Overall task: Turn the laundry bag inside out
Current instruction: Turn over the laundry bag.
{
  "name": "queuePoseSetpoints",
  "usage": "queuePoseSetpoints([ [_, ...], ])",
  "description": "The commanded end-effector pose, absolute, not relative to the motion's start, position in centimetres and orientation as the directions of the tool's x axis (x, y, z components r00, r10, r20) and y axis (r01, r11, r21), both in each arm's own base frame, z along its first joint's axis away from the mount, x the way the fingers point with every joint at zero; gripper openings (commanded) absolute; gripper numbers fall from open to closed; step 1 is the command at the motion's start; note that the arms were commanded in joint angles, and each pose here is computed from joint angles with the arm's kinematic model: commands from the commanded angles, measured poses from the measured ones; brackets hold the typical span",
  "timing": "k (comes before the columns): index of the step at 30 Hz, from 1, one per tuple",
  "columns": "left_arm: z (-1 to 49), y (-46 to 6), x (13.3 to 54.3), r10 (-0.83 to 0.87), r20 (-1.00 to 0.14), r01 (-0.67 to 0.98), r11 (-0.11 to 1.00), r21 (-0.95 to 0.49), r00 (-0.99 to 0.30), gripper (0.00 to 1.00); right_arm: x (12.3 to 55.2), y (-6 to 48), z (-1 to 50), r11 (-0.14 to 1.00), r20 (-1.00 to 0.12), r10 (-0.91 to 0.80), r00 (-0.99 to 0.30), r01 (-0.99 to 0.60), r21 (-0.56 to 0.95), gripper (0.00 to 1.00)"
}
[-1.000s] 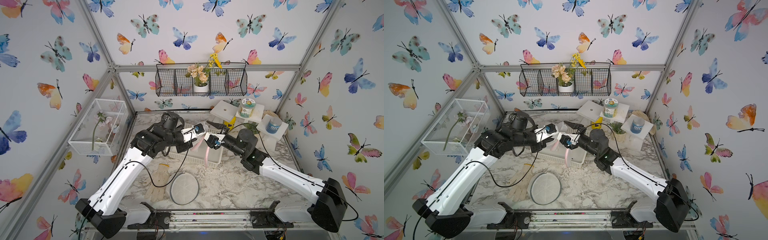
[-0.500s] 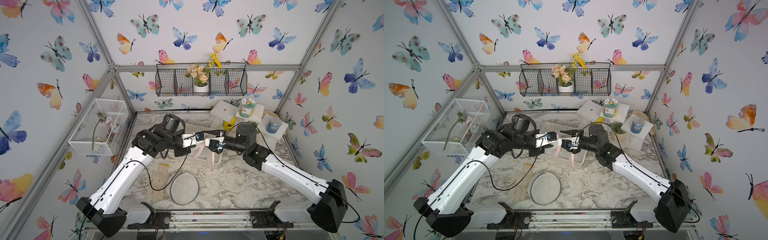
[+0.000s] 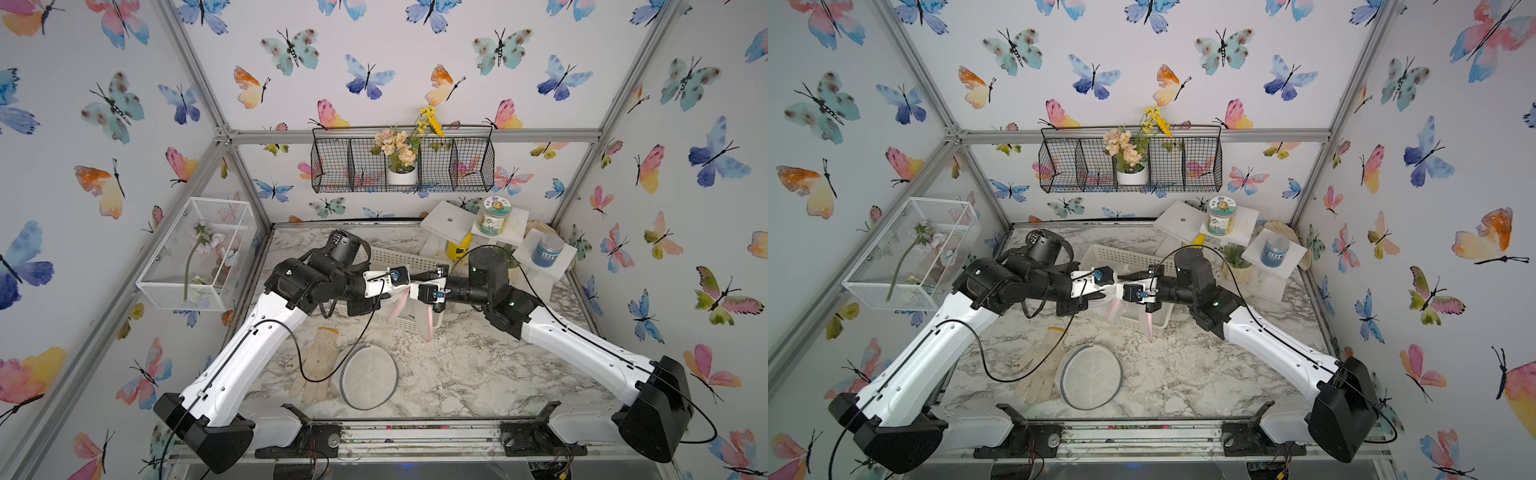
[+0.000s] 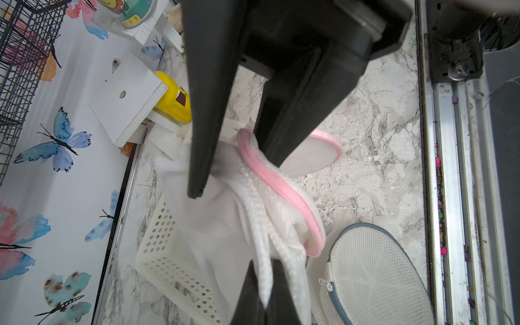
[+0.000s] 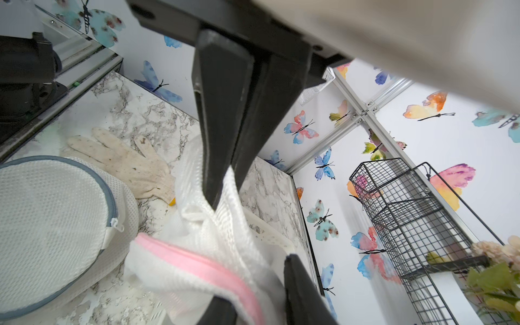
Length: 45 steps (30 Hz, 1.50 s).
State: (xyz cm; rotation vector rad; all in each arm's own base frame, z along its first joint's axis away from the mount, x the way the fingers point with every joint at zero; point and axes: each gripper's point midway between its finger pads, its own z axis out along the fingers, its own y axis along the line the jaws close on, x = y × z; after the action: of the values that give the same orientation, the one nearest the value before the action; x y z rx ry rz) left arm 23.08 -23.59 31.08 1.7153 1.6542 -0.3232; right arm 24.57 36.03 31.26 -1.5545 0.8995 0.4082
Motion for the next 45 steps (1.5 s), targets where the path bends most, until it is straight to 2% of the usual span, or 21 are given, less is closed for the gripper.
queuePoseSetpoints([
  [1,32.6,-25.7,22.5,0.699,-0.685,0.944,0.045,0.328,0.205,0.00,24.9,36.3,29.2,-0.012,-0.692,-0.367,0.622,-0.747,-0.665,0.26],
  [5,33.0,-25.9,22.6,0.689,-0.692,0.938,0.050,0.342,0.216,0.01,25.0,36.0,28.7,-0.013,-0.679,-0.386,0.624,-0.740,-0.673,0.19],
  [9,33.4,-26.3,22.8,0.675,-0.706,0.934,0.068,0.352,0.217,0.11,24.6,36.0,28.8,-0.014,-0.694,-0.375,0.615,-0.752,-0.659,0.07],
  [11,33.7,-26.4,23.1,0.667,-0.712,0.926,0.087,0.367,0.220,0.18,24.5,35.9,28.7,-0.008,-0.703,-0.375,0.604,-0.761,-0.649,0.03],
  [13,34.2,-26.3,23.9,0.660,-0.718,0.907,0.131,0.399,0.221,0.31,24.5,35.7,28.6,0.011,-0.723,-0.375,0.580,-0.777,-0.629,0.03],
  [17,35.7,-25.5,25.5,0.648,-0.722,0.840,0.234,0.489,0.240,0.46,24.1,34.8,28.5,0.058,-0.792,-0.351,0.500,-0.832,-0.551,0.03],
  [19,37.3,-24.8,26.6,0.634,-0.732,0.775,0.323,0.543,0.249,0.58,24.3,33.9,28.4,0.112,-0.840,-0.337,0.425,-0.868,-0.483,0.03],
  [22,40.1,-23.6,27.2,0.585,-0.761,0.680,0.440,0.587,0.279,0.66,25.3,32.6,28.5,0.246,-0.906,-0.319,0.279,-0.899,-0.363,0.03],
  [26,41.8,-22.8,25.9,0.478,-0.822,0.652,0.523,0.550,0.310,0.69,27.5,30.8,29.6,0.474,-0.966,-0.255,0.053,-0.863,-0.173,0.02],
  [31,38.0,-24.5,23.9,0.370,-0.896,0.761,0.499,0.414,0.245,0.68,29.8,29.6,31.0,0.636,-0.971,-0.169,-0.167,-0.771,0.022,0.02],
  [35,34.8,-26.3,23.6,0.380,-0.892,0.753,0.506,0.420,0.243,0.68,30.2,29.9,31.6,0.645,-0.949,-0.190,-0.251,-0.761,0.072,0.02],
  [45,34.6,-24.3,27.8,0.447,-0.858,0.527,0.680,0.510,0.253,0.71,28.9,29.7,34.3,0.603,-0.952,-0.216,-0.217,-0.796,0.044,0.02],
])
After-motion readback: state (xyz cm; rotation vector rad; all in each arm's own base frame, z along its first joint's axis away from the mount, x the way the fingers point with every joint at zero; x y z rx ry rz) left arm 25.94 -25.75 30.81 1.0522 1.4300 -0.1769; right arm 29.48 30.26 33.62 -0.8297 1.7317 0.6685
